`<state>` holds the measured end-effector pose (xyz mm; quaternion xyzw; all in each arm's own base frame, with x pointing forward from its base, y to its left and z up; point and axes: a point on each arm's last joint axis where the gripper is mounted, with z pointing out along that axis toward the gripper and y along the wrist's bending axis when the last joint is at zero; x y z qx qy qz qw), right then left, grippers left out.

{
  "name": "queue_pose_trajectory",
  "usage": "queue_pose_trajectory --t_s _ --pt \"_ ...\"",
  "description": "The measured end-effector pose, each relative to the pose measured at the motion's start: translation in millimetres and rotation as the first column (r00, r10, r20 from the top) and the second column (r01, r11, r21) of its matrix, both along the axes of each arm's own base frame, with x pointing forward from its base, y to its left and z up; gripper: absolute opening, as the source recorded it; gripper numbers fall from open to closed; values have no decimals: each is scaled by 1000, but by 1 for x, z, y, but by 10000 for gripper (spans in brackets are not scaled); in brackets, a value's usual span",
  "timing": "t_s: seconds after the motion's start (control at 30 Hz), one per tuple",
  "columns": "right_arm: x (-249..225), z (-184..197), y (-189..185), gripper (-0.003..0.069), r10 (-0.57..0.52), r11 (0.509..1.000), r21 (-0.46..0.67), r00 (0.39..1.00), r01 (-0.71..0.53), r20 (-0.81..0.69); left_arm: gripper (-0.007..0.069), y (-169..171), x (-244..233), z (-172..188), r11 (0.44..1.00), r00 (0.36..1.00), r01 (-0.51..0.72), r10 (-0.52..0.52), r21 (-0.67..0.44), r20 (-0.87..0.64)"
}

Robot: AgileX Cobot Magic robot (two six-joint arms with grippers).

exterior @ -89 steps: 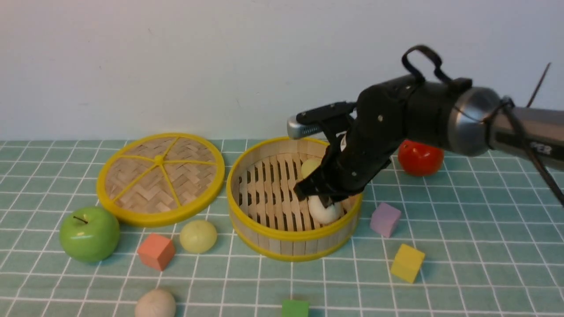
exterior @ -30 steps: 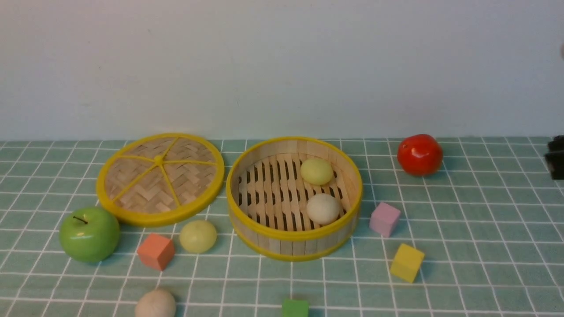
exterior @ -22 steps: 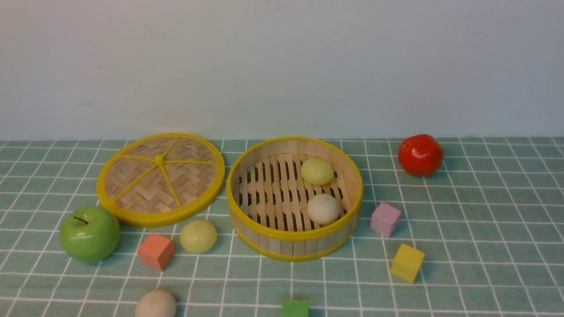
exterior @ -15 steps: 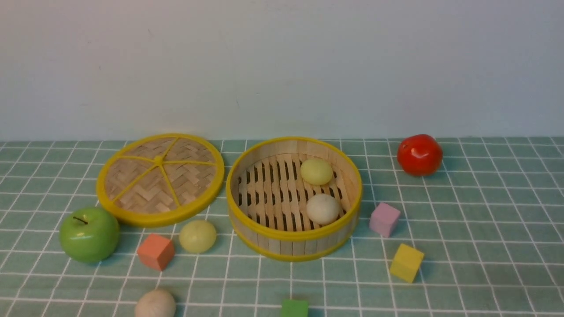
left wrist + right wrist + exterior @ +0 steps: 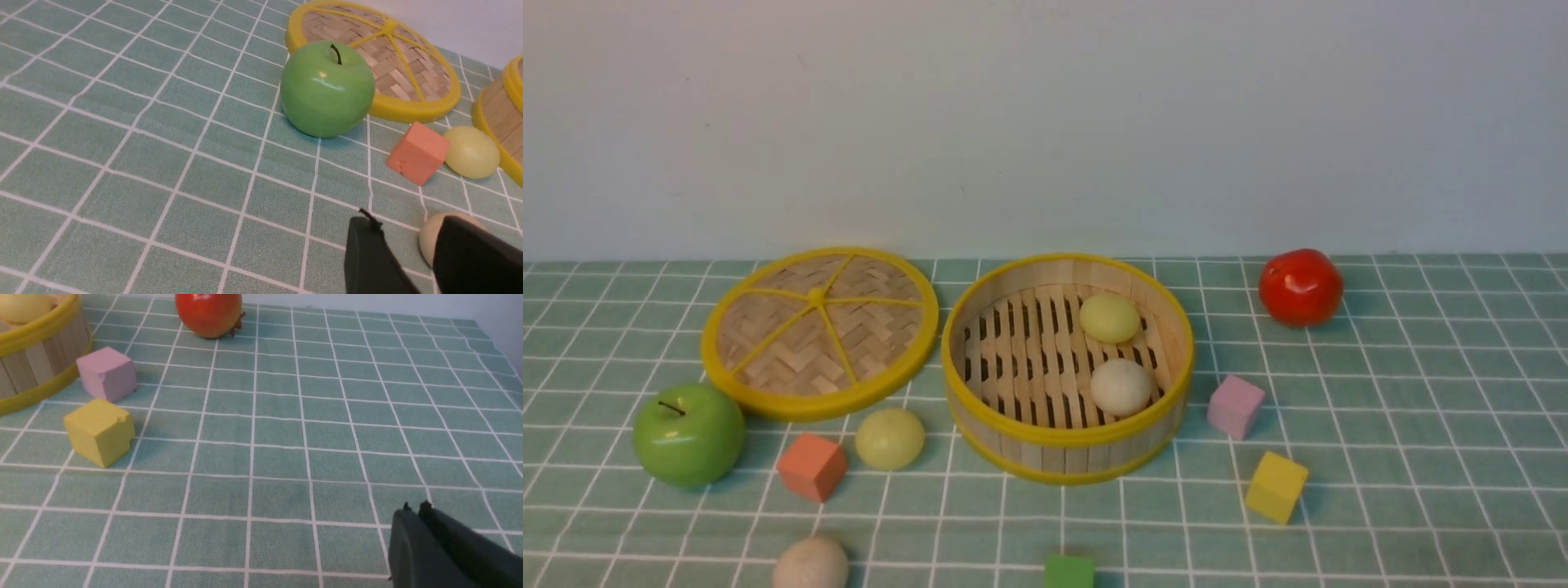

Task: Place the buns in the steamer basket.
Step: Use the left arm to grab a steamed stuffed bun

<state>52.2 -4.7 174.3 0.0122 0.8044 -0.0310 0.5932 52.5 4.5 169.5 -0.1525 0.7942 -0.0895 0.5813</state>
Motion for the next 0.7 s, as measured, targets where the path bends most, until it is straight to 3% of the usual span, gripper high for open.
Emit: queue_pose_trajectory --t_s 0.7 --pt "0 0 0 22 -1 1000 0 1000 1 0 238 0 0 0 1000 1000 0 0 0 0"
